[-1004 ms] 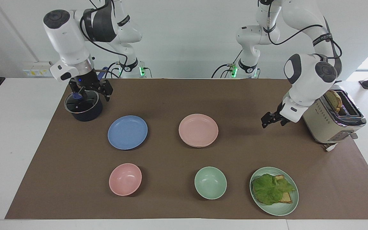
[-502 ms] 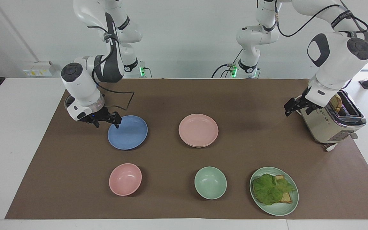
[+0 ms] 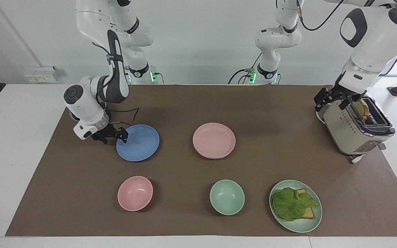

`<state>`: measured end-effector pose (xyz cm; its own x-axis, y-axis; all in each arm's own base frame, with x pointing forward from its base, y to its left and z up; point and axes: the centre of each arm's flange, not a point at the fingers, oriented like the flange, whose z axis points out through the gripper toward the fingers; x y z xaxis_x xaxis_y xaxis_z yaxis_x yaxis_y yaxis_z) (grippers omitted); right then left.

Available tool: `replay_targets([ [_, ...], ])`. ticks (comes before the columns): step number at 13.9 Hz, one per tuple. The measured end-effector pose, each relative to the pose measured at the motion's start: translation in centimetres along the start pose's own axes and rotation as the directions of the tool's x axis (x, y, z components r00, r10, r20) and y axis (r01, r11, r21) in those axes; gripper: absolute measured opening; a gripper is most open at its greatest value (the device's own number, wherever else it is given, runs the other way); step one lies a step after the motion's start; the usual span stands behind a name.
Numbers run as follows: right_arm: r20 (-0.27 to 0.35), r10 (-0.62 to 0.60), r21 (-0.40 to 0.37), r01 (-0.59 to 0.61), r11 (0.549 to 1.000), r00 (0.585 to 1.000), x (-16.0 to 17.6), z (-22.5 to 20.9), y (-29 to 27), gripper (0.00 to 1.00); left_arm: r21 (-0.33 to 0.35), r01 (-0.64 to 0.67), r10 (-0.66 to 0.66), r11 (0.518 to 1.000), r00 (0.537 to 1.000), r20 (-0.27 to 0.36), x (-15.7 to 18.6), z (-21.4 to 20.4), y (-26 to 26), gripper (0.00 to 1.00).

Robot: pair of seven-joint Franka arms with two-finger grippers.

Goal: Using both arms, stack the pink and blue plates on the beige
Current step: 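Grasp the rim of the blue plate with the right gripper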

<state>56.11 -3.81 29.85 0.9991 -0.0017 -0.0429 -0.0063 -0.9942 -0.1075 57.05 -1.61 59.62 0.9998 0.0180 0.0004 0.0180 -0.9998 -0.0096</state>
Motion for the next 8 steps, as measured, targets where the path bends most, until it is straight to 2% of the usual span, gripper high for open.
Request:
replay_targets([
  [2,0.011,-0.001,0.002,0.001,1.000,1.000,-0.3,0.5,-0.1,1.00,0.001,0.000,0.000,1.000,1.000,-0.014,-0.5,-1.0,0.0,1.00],
  [3,0.014,-0.001,0.002,0.001,1.000,1.000,-0.4,0.6,-0.1,0.92,0.001,0.001,-0.001,1.000,1.000,-0.021,-0.7,-1.4,0.0,1.00],
  [8,0.017,-0.004,0.004,0.004,1.000,1.000,-0.4,0.8,-0.5,0.35,0.002,-0.001,0.001,1.000,1.000,-0.026,-1.1,-1.9,0.1,1.00],
])
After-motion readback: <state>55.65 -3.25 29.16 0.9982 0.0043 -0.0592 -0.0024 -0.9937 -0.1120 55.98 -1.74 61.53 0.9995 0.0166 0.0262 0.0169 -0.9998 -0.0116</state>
